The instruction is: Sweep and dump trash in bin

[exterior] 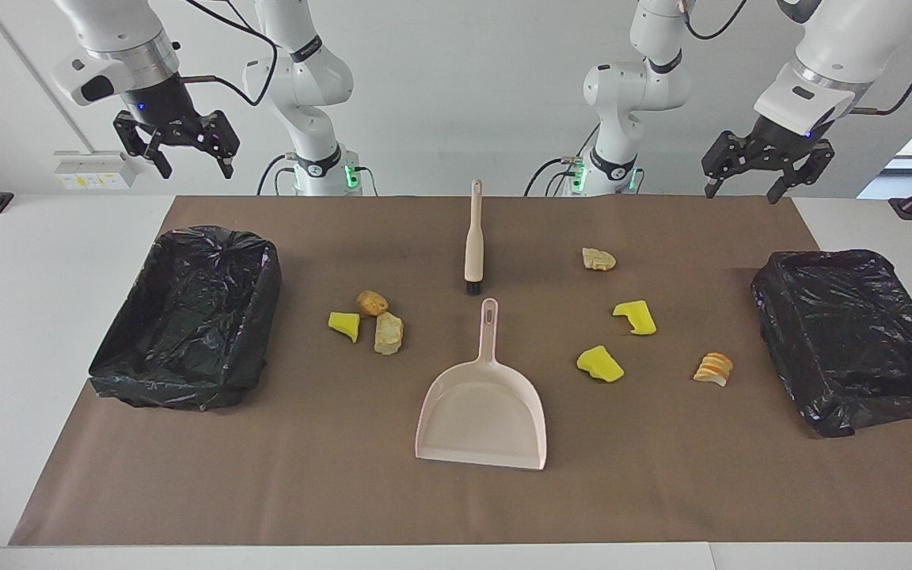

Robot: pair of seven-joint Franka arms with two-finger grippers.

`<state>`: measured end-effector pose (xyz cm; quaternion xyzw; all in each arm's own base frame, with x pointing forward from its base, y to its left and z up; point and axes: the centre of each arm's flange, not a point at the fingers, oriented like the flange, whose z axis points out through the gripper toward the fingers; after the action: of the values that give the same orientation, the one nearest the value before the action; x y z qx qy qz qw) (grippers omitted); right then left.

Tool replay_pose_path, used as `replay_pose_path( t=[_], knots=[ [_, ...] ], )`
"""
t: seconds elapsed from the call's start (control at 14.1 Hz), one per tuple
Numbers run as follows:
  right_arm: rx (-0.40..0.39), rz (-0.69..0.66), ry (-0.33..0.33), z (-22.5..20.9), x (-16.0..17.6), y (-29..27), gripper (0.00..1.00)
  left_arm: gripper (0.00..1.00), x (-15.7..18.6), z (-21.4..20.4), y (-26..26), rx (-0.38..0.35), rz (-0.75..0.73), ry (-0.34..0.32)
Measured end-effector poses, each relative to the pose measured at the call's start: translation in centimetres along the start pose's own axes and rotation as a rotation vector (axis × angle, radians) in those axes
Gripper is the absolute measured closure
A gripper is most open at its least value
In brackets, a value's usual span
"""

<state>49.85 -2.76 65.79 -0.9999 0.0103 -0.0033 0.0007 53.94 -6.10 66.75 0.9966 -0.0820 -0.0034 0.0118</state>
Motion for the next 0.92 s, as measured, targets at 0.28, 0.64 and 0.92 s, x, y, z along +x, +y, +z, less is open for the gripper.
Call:
replay_pose_path(
  t=[0.28,0.64,0.92],
  knots=[
    [0.0,0.0,0.0,0.0,0.0,0.0,0.0,0.0,0.03,-0.02,0.05,0.0,0.008,0.002],
    [0.0,0.0,0.0,0.0,0.0,0.0,0.0,0.0,0.07,-0.01,0.86,0.0,0.021,0.003],
    [-0.027,-0.001,-0.001,0.04,0.01,0.16,0.0,0.0,0.05,-0.02,0.48,0.0,0.014,0.003]
  ],
)
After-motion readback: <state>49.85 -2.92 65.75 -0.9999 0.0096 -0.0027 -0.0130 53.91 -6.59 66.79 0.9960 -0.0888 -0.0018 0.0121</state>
